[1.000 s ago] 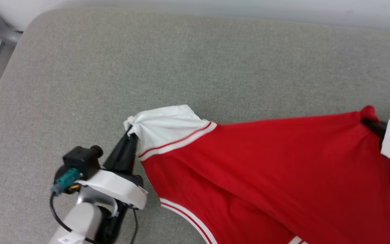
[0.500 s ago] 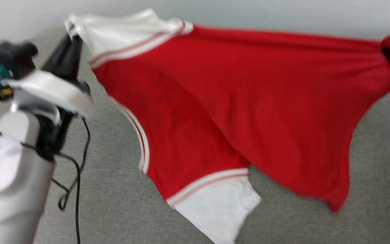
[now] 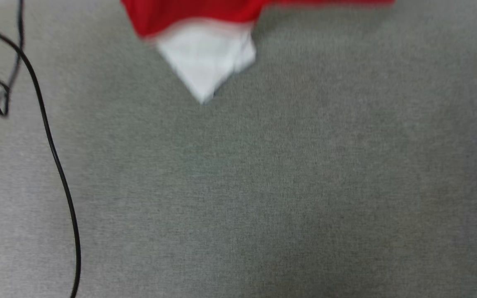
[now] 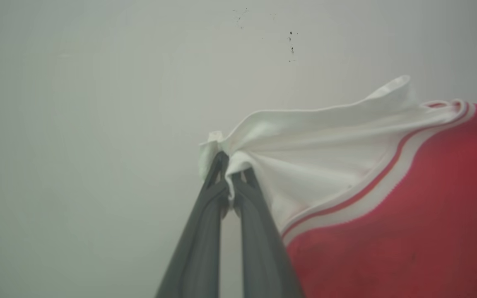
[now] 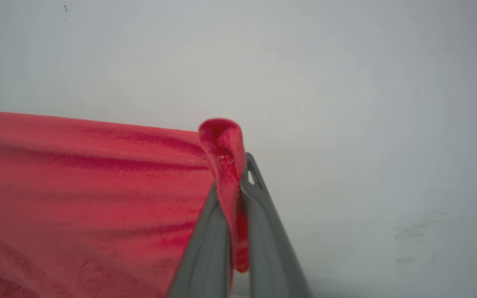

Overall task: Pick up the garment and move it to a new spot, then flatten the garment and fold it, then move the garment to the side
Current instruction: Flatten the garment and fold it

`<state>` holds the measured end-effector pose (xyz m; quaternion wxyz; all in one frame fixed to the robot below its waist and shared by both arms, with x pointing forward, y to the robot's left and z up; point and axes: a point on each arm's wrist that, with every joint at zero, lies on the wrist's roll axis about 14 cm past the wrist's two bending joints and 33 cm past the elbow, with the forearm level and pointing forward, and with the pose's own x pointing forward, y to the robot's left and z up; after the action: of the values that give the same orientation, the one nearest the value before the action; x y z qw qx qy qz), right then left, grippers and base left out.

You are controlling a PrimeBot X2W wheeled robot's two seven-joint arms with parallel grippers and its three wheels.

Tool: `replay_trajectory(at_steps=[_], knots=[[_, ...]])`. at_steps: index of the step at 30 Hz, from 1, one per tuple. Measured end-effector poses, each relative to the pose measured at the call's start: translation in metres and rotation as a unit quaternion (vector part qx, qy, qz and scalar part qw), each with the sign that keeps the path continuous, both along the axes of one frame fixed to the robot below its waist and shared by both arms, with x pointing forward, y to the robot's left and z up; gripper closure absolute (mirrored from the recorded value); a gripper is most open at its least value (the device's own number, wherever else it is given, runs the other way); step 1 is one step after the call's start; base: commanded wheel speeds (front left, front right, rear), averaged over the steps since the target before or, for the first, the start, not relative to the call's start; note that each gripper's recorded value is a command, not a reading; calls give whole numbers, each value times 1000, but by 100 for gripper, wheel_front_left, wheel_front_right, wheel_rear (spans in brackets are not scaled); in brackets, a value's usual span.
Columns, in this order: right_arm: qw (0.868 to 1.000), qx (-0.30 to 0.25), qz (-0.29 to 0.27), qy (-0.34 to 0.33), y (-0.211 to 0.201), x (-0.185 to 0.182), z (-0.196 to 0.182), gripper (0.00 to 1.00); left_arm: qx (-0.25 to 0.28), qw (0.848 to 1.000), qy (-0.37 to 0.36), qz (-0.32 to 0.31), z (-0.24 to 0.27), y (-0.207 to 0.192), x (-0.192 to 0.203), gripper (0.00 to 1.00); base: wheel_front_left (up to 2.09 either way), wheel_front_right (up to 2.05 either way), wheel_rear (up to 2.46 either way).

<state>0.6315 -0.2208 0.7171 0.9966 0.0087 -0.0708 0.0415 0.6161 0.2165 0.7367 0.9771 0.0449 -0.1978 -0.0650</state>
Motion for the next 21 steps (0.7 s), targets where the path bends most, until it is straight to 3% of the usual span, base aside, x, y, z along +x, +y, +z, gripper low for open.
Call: replay_trajectory(at_steps=[8,15,21], knots=[[999,-9,1,-34,11,50,1,100,16,1000,-9,15,-5,7,53,100,0,0,0],[999,-8,19,28,31,90,-83,100,13,997,71,16,-95,8,94,100,0,0,0],[996,-8,26,84,34,101,-142,100,-19,990,136,13,-165,10,101,100,0,0,0]])
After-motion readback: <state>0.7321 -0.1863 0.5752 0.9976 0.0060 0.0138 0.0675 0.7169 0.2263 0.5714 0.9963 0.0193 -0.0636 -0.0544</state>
